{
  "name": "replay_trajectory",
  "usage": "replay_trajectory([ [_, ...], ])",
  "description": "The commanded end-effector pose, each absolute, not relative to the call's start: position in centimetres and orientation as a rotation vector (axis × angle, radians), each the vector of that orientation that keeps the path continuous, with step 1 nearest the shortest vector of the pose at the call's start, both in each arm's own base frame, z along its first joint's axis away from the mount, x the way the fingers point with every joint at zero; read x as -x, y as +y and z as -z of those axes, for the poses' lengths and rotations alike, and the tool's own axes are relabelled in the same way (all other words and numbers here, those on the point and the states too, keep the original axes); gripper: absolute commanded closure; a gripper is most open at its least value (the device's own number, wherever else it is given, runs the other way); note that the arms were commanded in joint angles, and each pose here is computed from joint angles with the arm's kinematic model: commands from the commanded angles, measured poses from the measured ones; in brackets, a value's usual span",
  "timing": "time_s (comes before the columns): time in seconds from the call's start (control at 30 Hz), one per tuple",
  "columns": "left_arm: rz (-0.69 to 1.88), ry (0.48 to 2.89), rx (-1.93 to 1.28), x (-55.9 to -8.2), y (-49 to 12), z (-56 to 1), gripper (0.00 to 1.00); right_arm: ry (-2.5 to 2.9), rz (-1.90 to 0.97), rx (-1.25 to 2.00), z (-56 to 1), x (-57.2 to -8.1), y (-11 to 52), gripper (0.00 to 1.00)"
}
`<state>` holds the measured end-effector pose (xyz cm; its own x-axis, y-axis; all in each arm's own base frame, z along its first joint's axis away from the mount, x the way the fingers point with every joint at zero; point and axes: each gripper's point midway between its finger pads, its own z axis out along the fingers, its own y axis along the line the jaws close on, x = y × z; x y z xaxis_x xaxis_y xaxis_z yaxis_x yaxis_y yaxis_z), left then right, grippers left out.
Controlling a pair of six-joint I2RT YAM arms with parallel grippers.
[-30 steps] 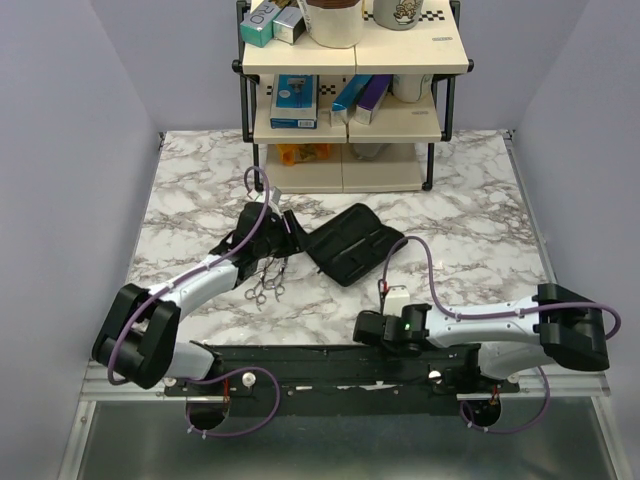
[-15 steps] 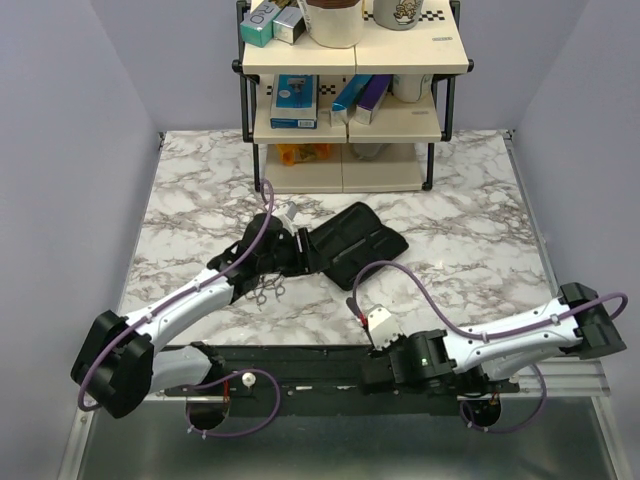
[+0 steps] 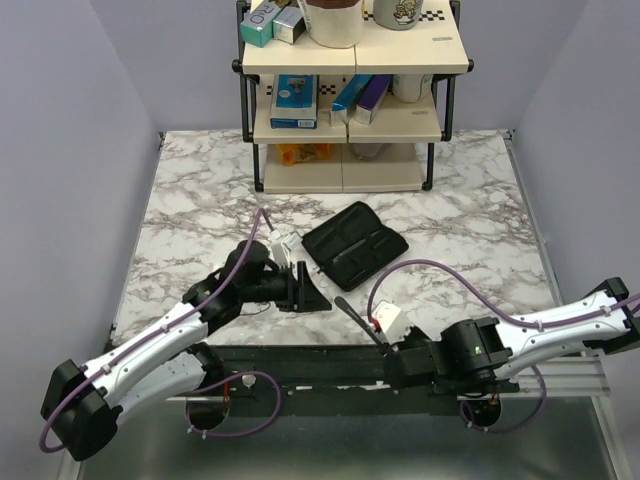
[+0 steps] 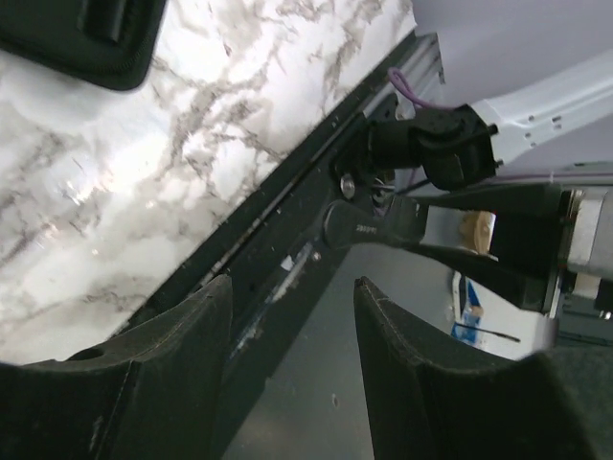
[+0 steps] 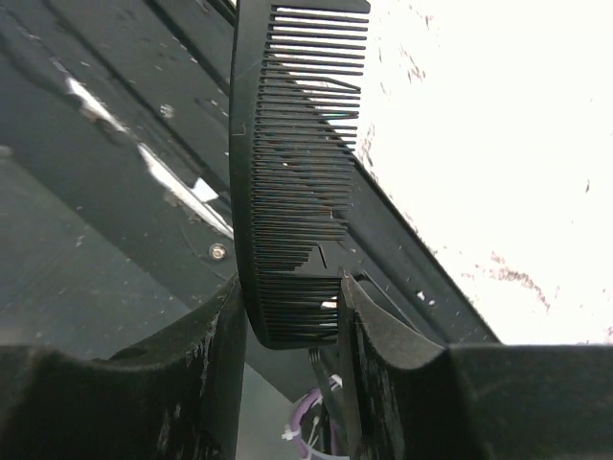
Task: Sort the hair-cutting tools
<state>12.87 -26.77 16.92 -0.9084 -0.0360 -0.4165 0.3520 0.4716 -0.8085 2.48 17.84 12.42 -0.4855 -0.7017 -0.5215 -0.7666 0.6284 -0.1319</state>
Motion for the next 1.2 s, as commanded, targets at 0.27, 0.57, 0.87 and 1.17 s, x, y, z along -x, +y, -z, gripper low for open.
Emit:
replay_trajectory([
  [0.27, 1.602, 2.407, -0.256, -7.4, -25.1, -17.2, 0.39, 2.154, -0.235, 1.348, -14.8, -1.2, 22.4, 0.75],
  [0.57, 1.633, 2.386, -0.261, -6.5, -24.4, -18.0, 0.40, 2.097, -0.267, 1.383, -15.6, -1.0, 25.0, 0.75],
  [0.87, 1.674, 2.384, -0.288, -5.7, -24.3, -17.8, 0.80, 2.059, -0.222, 1.403, -15.3, -1.1, 26.6, 0.74],
  [1.17, 1.637, 2.364, -0.312, -5.9, -24.1, -18.4, 1.00, 2.028, -0.144, 1.276, -15.7, -3.2, 26.3, 0.48],
])
